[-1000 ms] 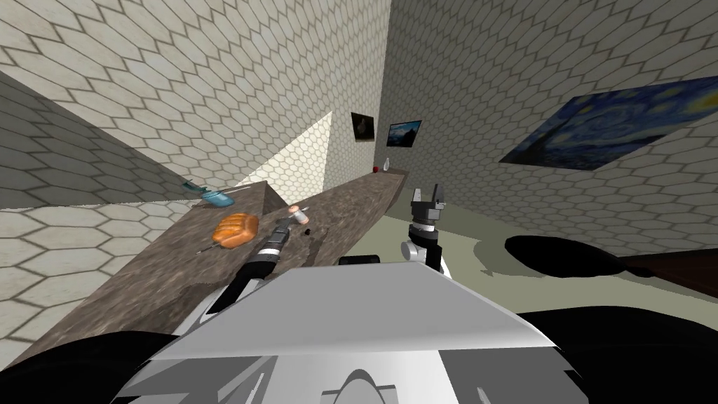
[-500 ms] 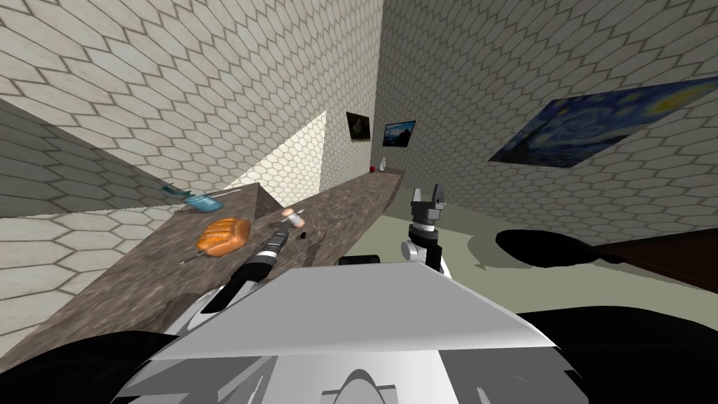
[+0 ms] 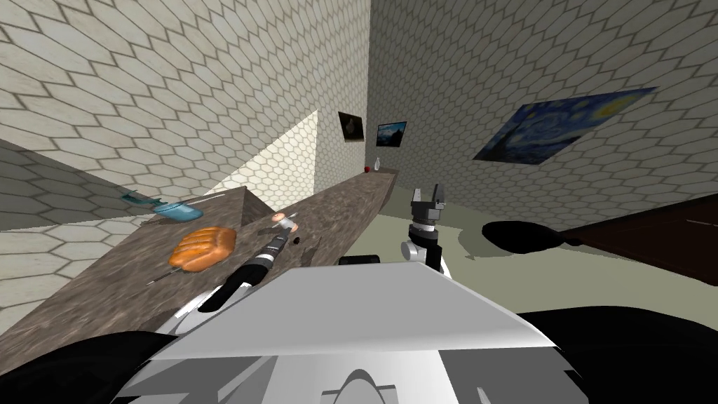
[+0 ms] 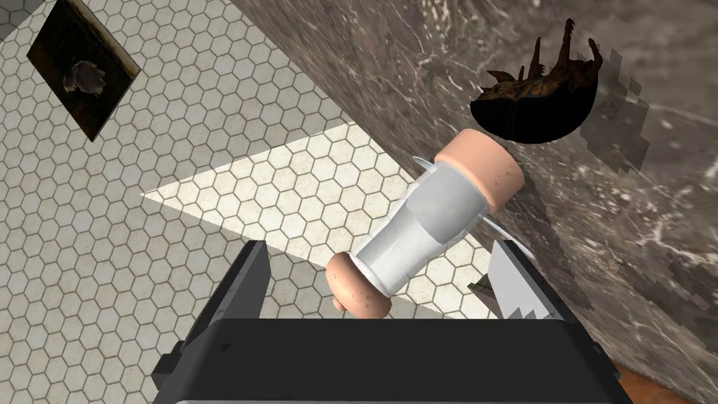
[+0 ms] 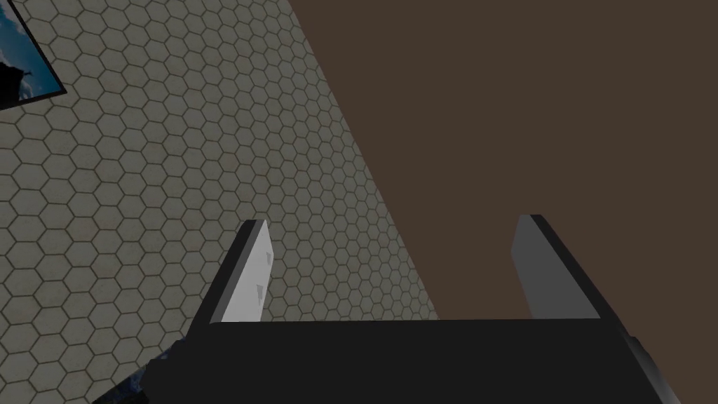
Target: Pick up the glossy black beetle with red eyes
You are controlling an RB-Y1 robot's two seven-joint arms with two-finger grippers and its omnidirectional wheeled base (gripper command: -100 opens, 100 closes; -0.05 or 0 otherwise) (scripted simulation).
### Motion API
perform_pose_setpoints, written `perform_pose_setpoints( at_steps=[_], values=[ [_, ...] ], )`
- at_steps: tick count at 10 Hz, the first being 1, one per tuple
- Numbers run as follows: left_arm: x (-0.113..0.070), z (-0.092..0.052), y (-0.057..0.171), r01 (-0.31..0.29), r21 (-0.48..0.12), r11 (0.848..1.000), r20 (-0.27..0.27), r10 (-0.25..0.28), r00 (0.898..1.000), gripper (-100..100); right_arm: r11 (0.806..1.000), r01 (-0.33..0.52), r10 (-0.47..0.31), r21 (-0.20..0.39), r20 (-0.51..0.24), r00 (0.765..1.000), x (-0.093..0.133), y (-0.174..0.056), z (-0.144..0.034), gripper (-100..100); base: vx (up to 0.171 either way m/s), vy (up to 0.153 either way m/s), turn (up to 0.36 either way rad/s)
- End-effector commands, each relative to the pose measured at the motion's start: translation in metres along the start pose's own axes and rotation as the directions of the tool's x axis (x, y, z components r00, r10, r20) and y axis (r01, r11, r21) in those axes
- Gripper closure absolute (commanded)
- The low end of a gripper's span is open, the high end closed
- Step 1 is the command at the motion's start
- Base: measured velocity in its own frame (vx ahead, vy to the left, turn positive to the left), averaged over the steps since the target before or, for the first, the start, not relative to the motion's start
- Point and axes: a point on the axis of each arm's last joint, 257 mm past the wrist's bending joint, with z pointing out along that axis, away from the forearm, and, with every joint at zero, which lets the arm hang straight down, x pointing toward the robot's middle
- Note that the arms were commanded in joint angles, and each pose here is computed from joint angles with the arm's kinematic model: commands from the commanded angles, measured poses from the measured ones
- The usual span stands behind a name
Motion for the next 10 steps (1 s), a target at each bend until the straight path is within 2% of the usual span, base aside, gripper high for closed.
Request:
perform_pose_setpoints(
  at_steps=[1, 5, 9, 10],
  values=[
    [-0.002, -0.002, 0.01, -0.009, -0.035, 0.999, -0.011, 0.009, 1.0, -100, 1.0, 0.0, 0.0, 0.0, 0.0, 1.0, 0.0, 0.0, 0.0, 0, 0.012, -0.011, -0.043],
    [0.001, -0.011, 0.056, -0.068, -0.185, 0.98, -0.074, 0.055, 0.996, -100, 1.0, 0.0, 0.0, 0.0, 0.0, 1.0, 0.0, 0.0, 0.0, 0, 0.017, -0.013, -0.13],
    [0.01, -0.026, 0.096, -0.1, -0.302, 0.948, -0.129, 0.063, 0.99, -100, 1.0, 0.0, 0.0, 0.0, 0.0, 1.0, 0.0, 0.0, 0.0, 0, 0.025, -0.022, -0.108],
    [0.018, -0.033, 0.112, -0.098, -0.343, 0.934, -0.148, 0.049, 0.988, -100, 1.0, 0.0, 0.0, 0.0, 0.0, 1.0, 0.0, 0.0, 0.0, 0, 0.022, -0.016, -0.081]
  ],
)
